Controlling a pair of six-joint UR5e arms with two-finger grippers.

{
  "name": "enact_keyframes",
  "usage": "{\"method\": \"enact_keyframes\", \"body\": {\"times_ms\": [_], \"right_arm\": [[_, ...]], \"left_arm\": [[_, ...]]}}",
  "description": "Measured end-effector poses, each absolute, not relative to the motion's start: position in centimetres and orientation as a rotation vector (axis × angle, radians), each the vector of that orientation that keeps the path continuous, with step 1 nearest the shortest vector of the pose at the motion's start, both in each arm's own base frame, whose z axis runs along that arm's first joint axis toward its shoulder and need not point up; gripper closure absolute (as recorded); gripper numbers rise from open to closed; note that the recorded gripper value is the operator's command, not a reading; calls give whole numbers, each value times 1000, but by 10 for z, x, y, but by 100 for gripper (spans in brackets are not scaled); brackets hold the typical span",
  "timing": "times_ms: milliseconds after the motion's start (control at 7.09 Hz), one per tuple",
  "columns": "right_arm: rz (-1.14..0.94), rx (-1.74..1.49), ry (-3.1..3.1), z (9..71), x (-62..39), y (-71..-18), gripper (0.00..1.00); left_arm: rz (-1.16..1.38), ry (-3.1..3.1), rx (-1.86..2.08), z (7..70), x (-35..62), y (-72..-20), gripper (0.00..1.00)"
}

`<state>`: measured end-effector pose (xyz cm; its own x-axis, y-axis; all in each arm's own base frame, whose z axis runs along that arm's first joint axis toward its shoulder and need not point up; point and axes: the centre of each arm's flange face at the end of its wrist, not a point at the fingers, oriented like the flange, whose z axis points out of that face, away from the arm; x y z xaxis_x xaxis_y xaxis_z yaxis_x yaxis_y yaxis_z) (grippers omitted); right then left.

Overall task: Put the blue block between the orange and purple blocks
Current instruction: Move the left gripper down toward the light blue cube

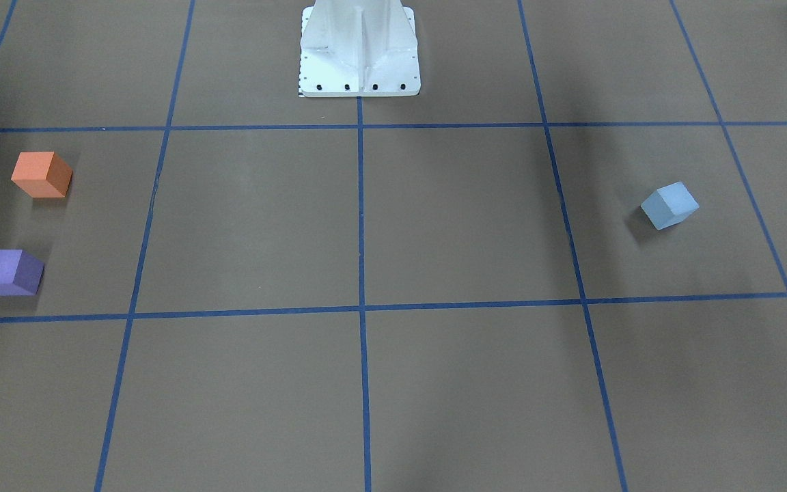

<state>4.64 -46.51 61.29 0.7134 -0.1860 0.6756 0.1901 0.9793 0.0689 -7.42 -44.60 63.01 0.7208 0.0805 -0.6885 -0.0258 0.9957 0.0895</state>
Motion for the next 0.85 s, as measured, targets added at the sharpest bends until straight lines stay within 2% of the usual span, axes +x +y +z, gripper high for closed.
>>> {"method": "enact_keyframes", "body": {"times_ms": [846], "right_arm": [[-189,-31,-796,626,44,-451,0]], "left_arm": [[61,812,77,616,-45,-443,0]]}}
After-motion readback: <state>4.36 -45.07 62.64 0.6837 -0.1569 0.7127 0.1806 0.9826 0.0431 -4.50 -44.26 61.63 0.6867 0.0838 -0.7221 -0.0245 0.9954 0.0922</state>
